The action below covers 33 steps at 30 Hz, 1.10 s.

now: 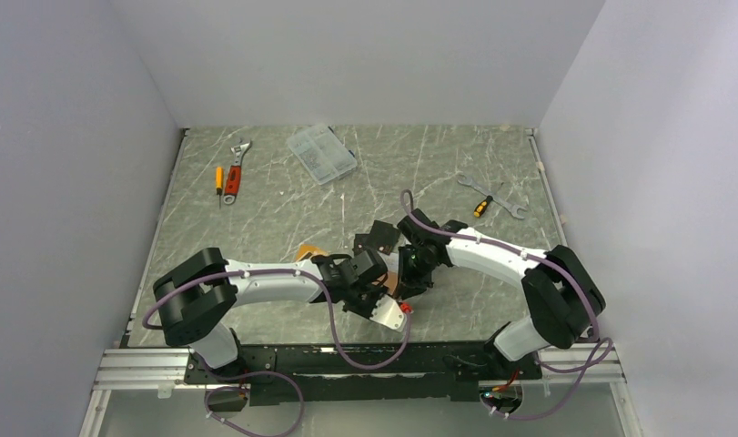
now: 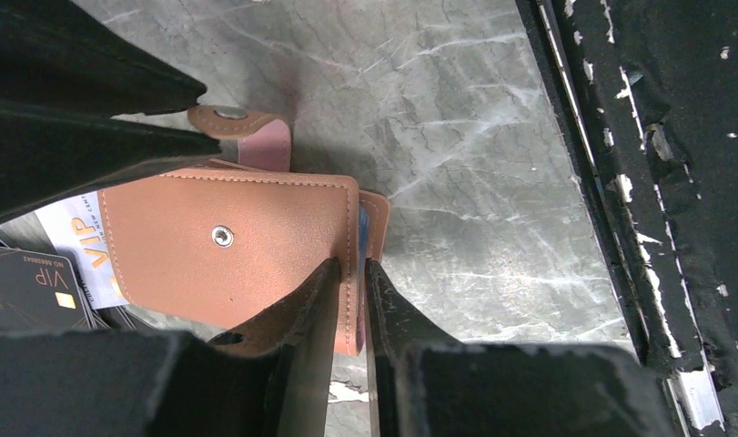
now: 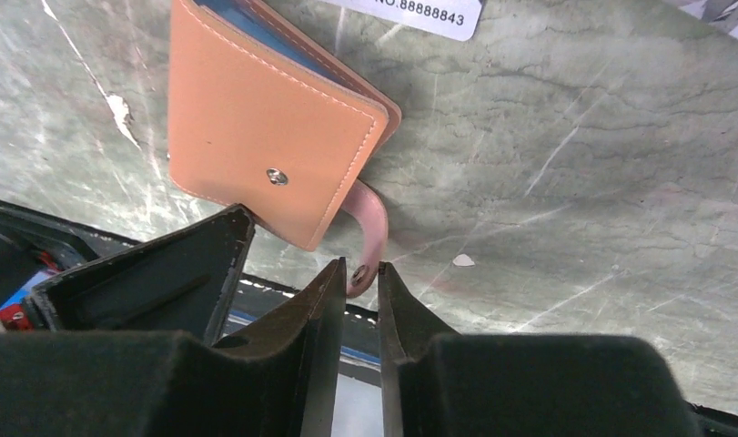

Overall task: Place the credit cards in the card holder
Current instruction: Close the card holder at the center of the board.

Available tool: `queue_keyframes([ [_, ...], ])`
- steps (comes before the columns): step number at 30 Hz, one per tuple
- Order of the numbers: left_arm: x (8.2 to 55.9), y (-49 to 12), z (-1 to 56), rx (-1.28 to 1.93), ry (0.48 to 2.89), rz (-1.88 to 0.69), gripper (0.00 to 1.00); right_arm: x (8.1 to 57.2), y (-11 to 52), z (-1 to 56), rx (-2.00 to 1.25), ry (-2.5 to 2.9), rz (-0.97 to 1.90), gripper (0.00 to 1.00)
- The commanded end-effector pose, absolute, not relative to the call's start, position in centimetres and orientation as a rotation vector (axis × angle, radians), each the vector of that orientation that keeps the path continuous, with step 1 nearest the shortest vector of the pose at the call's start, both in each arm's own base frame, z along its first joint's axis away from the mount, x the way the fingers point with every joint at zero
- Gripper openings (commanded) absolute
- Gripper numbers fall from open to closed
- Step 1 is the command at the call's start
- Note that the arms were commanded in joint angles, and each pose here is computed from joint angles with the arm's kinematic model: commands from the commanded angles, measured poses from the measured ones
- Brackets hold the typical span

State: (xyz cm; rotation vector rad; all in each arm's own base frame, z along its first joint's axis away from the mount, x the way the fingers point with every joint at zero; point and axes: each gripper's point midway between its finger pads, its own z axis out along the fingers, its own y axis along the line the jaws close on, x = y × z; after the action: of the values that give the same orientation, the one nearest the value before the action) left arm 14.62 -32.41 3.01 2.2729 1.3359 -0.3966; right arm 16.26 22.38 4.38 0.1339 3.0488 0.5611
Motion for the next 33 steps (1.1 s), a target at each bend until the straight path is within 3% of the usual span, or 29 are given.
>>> queue_keyframes([
  [1, 14.7, -30.3, 1.7, 2.310, 1.383, -0.320, 0.22, 15.9, 21.8, 4.2, 0.113, 3.070, 0.489, 0.21],
  [7, 15.0, -30.2, 2.0, 2.301, 1.380, -0.294, 0.19, 15.4, 21.2, 4.0, 0.116, 3.077, 0.461, 0.15],
  [10, 15.3, -30.2, 2.2, 2.291, 1.387, -0.278, 0.09, 15.4, 20.9, 3.8, 0.122, 3.071, 0.449, 0.10],
  [13, 15.3, -30.3, 2.6, 2.285, 1.388, -0.278, 0.06, 15.3, 20.8, 3.5, 0.130, 3.069, 0.445, 0.00],
  [20, 15.1, -31.2, 3.2, 2.272, 1.388, -0.326, 0.08, 16.9, 20.4, 4.4, 0.160, 3.005, 0.436, 0.00],
  [28, 15.7, -32.8, 4.9, 2.232, 1.370, -0.349, 0.17, 18.8, 20.2, 5.3, 0.129, 2.955, 0.395, 0.00],
  [33, 16.7, -33.9, 6.5, 2.156, 1.383, -0.353, 0.36, 19.1, 20.3, 5.1, 0.106, 2.956, 0.398, 0.00],
])
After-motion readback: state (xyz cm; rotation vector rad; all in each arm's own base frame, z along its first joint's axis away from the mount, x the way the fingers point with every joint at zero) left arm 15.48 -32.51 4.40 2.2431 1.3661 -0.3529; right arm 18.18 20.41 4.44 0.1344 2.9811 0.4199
